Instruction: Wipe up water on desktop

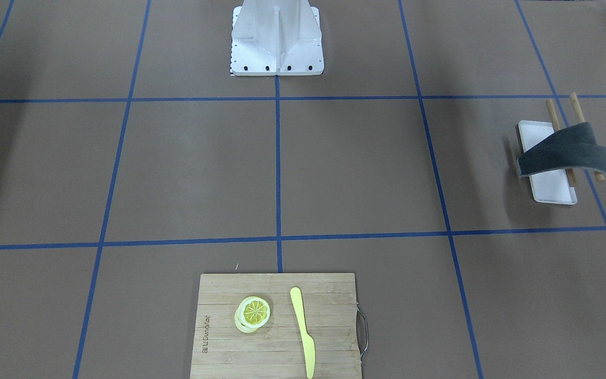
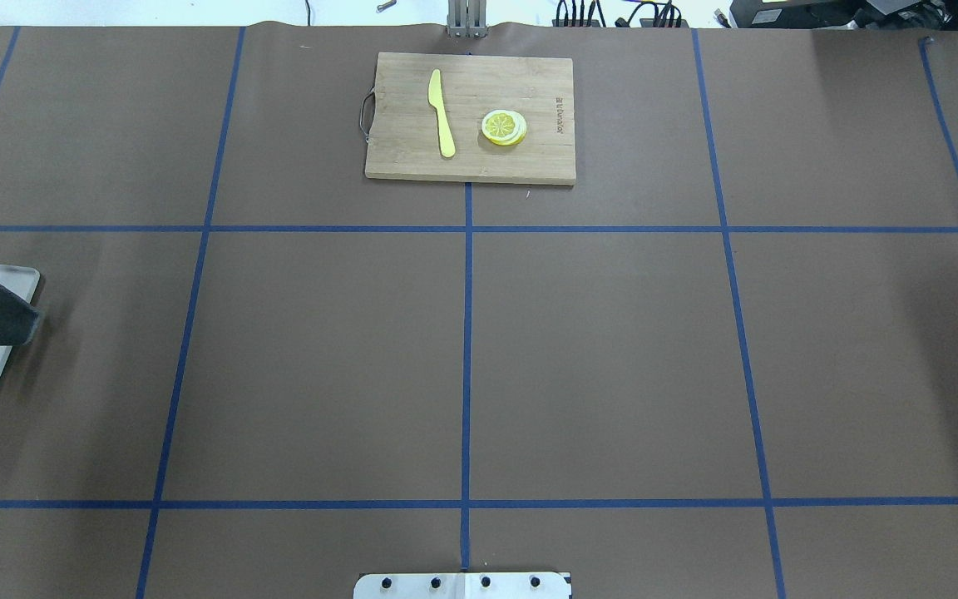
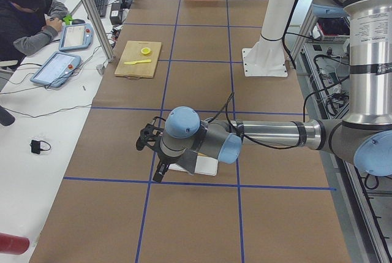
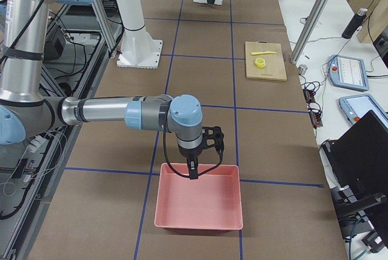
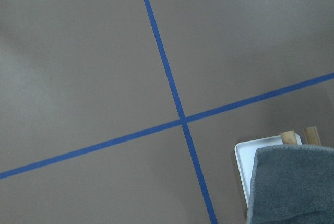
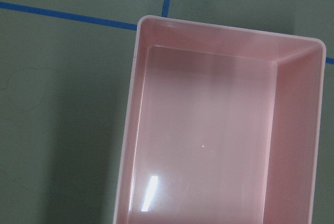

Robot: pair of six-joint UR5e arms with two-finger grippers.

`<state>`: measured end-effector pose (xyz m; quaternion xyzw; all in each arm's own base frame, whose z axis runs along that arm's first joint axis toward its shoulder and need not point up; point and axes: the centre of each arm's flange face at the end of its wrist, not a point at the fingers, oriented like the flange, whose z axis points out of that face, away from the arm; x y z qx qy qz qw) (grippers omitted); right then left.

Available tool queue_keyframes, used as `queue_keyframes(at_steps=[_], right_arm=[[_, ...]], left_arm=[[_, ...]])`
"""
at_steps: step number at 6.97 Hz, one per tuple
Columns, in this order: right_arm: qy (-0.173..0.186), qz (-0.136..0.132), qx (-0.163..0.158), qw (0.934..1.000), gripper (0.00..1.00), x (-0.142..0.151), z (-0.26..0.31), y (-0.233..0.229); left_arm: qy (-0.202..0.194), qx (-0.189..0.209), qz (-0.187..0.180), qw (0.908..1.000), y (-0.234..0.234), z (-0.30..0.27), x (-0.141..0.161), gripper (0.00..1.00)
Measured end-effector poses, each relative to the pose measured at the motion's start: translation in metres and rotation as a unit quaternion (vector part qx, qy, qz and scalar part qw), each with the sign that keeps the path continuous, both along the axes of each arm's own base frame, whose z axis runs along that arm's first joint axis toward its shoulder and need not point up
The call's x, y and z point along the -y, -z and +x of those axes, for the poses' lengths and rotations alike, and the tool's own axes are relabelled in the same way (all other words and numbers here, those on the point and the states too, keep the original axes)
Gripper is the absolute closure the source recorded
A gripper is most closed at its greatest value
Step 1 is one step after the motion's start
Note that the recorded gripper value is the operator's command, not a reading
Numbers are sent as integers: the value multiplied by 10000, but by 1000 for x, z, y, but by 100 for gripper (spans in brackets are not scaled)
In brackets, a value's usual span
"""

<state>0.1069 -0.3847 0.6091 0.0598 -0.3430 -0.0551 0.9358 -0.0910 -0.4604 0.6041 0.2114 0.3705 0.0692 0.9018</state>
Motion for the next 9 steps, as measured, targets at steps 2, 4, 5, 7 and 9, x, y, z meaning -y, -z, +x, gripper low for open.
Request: queue_keyframes(at_steps=[2, 4, 5, 7, 9], right_arm=[[4, 18, 32, 10000, 0, 1, 0, 1], [6, 4, 47, 10000, 0, 0, -1, 0], [6, -4, 49, 10000, 0, -1, -1, -1], [5, -5, 49, 10000, 0, -1, -1, -1], [4, 23, 45, 10000, 0, -1, -1, 0]], left_arm=[[171, -185, -129, 9996, 5, 17, 2, 1], [108, -526, -610, 9967, 0, 52, 4, 1], [19, -696, -792, 9944, -4, 63, 5, 1], [-147, -812, -1011, 9914, -9, 86, 8, 1], [-275, -824, -1032, 9909, -24, 101, 18, 2]])
